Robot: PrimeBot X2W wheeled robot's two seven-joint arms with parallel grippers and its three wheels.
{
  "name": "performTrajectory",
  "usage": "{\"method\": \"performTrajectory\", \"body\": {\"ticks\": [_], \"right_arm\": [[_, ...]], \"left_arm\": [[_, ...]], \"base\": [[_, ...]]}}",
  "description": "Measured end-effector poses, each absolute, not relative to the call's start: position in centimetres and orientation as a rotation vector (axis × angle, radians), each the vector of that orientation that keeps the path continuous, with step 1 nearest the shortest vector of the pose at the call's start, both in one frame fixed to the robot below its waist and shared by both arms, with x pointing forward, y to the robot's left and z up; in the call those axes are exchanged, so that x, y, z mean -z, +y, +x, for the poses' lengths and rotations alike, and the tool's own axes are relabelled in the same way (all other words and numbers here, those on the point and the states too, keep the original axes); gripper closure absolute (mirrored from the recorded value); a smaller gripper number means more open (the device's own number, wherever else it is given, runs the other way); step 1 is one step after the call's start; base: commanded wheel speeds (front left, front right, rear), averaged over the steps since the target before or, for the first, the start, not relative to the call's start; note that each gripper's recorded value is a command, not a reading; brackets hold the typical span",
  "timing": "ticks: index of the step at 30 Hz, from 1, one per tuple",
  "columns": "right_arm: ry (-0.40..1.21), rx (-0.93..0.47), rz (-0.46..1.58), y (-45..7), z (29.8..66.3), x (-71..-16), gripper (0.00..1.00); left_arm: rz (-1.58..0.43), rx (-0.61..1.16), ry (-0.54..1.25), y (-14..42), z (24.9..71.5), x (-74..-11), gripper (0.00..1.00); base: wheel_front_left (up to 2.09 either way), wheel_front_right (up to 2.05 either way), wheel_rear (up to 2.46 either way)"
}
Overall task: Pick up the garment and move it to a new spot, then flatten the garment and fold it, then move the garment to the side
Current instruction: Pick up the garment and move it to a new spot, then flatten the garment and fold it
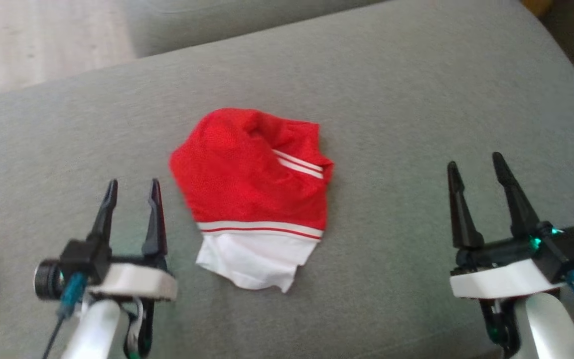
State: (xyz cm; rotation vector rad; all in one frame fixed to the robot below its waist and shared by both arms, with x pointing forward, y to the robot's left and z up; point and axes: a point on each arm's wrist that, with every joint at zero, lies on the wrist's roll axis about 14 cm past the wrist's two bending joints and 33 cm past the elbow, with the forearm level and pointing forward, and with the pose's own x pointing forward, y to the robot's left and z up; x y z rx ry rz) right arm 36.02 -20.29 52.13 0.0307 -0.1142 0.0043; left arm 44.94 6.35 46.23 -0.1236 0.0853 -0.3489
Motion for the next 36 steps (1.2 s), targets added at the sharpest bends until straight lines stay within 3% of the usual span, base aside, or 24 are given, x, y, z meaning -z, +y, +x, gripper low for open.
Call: {"method": "performTrajectory", "body": {"ticks": [9,15,36], "right_arm": [[-0.105,-0.066,0.014,-18.5,37.5,-51.6,0.00],[-0.025,-0.049,0.029,-18.8,36.2,-49.0,0.00],[0.027,-0.033,0.063,-18.7,35.1,-47.3,0.00]], "left_arm": [[-0.082,0.150,0.054,13.5,39.1,-46.8,0.00],[-0.089,0.104,0.076,15.4,36.0,-46.1,0.00],[-0.096,0.058,0.093,16.9,33.4,-45.4,0.00]], "base": [[0.00,0.00,0.00],[0.00,0.00,0.00],[0.00,0.00,0.00]]}}
